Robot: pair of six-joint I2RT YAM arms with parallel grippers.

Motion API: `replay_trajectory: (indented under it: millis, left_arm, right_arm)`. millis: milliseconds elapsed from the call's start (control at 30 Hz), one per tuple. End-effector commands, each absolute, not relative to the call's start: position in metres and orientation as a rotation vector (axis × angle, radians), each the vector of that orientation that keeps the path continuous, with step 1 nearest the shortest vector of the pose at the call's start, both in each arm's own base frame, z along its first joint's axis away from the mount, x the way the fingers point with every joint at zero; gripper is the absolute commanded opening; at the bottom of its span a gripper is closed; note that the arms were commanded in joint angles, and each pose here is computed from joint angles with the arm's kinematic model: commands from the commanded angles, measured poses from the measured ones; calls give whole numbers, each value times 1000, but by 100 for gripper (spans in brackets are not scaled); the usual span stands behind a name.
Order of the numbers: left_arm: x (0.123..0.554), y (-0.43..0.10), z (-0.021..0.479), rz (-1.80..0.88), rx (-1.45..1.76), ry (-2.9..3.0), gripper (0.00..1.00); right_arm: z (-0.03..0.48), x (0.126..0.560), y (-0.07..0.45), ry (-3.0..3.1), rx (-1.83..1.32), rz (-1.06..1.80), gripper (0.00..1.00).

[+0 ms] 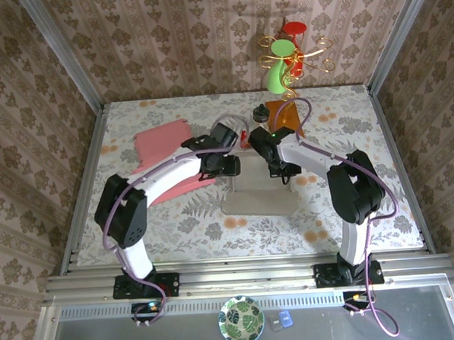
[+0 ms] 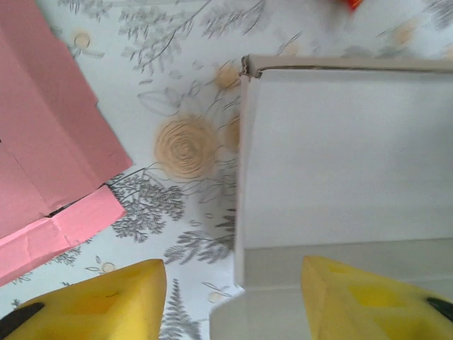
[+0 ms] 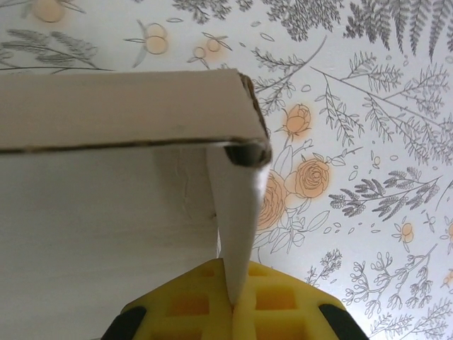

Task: Fold the paper box

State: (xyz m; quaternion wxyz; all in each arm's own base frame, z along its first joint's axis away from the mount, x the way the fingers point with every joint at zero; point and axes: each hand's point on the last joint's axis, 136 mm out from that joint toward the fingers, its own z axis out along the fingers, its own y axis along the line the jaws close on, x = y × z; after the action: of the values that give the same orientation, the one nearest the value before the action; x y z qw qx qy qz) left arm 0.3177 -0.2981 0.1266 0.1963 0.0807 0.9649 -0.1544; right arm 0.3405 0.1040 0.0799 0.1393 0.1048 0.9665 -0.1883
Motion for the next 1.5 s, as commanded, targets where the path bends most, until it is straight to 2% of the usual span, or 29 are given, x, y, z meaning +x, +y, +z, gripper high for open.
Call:
replay_trajectory:
  millis: [0, 300, 567, 833, 1133, 1300, 1333, 1467]
  left_arm:
    - [318, -291, 156, -538, 159, 2657, 51]
    - [312, -240, 153, -527, 36, 2670, 45]
    - [293, -228, 124, -553, -23, 2740, 43]
    - [280, -236, 105, -639, -64, 2786, 41]
    - [269, -276, 94, -790, 4, 2796, 39]
    - [267, -307, 92, -887, 67, 2793, 38]
    - [267, -311, 92, -905, 74, 2791, 38]
    - [271, -326, 93, -971, 85, 2777, 37]
  right_arm:
    - [64, 327, 89, 2846, 456, -544, 0]
    - [44, 300, 80, 2952, 720, -423, 0]
    - [23, 262, 67, 2924, 1186, -329, 0]
    - [15, 239, 63, 2801, 1621, -326, 0]
    - [4, 220, 99, 2638, 2160, -172, 0]
    - [6, 220, 115, 2573, 2255, -88, 0]
    - [7, 220, 117, 2564, 2264, -69, 2]
    - [11, 224, 126, 2507, 2307, 64, 23]
